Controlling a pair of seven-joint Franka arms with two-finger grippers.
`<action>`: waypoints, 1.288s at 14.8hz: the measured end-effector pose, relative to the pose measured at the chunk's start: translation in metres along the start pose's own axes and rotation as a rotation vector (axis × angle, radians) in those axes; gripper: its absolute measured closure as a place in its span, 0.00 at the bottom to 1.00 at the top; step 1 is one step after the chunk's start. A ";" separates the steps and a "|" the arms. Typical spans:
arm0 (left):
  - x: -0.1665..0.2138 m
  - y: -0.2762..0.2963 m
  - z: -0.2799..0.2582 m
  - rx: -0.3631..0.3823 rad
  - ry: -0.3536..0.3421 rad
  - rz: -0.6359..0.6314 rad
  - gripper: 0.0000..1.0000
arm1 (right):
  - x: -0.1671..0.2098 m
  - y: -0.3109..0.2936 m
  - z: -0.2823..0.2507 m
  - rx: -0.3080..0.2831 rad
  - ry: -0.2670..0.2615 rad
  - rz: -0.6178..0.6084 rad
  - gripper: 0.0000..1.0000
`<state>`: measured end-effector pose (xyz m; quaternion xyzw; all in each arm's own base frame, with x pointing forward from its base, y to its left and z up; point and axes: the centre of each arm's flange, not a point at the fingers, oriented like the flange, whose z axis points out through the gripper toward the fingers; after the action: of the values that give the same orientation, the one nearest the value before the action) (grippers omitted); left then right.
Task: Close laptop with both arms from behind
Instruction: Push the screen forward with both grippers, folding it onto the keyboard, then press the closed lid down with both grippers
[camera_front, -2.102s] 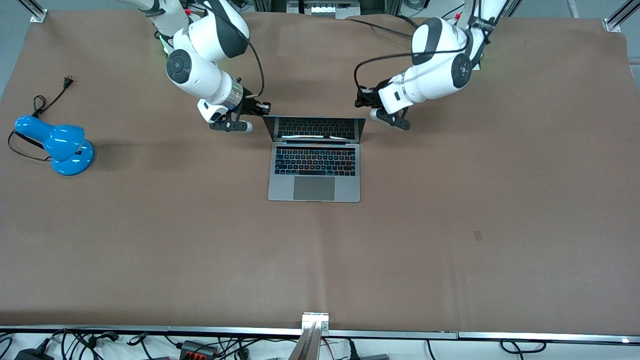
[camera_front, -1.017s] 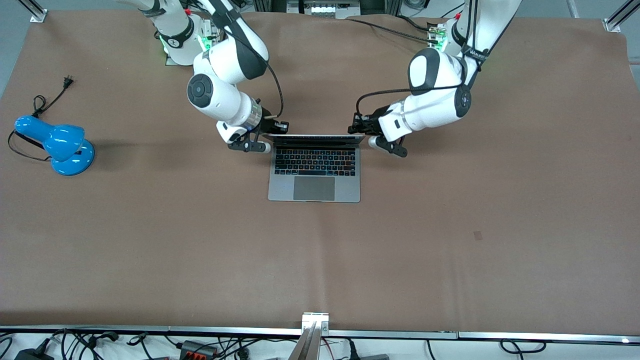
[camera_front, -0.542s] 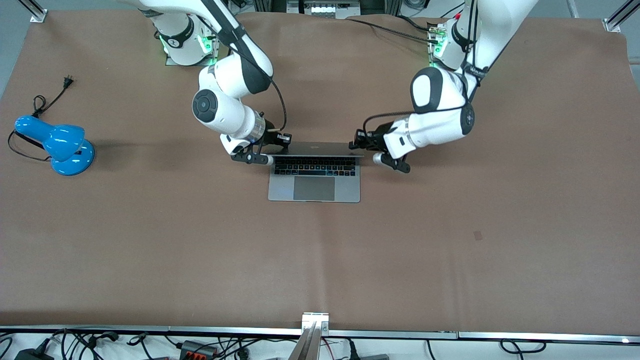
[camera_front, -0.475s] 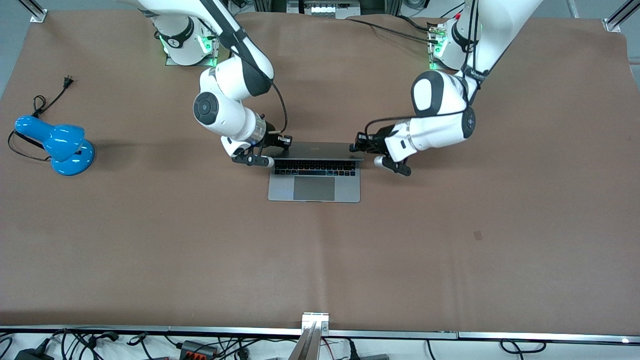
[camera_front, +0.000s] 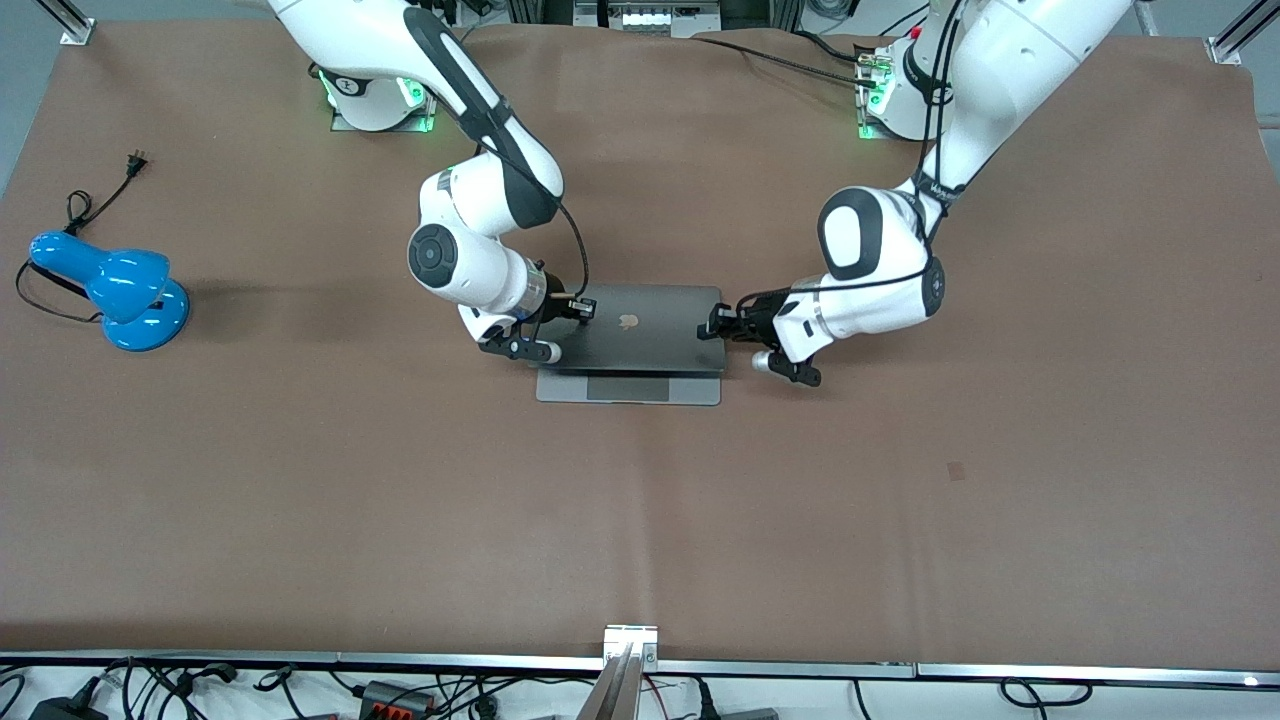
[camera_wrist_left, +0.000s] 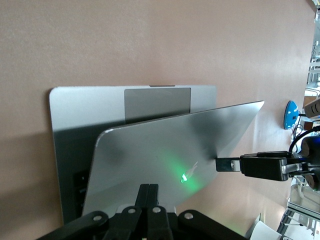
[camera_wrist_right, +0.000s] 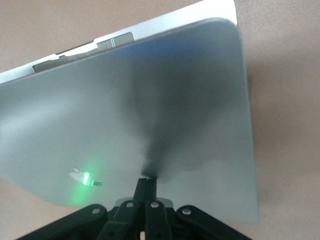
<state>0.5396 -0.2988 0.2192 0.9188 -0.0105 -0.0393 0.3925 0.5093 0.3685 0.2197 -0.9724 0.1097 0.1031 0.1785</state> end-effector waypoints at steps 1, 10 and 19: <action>0.005 -0.005 0.002 -0.005 0.003 0.000 0.99 | 0.003 -0.001 0.003 0.000 0.000 0.001 0.99; 0.031 -0.041 0.020 -0.035 0.011 -0.023 0.99 | 0.026 0.000 0.027 -0.003 0.010 0.013 0.99; 0.034 -0.069 0.046 -0.027 0.019 -0.054 0.99 | 0.031 0.000 0.037 -0.003 0.019 0.013 0.99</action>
<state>0.5689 -0.2866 0.1356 0.9138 0.0186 -0.0412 0.4036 0.5327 0.3769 0.1781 -0.9728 0.1177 0.0950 0.1754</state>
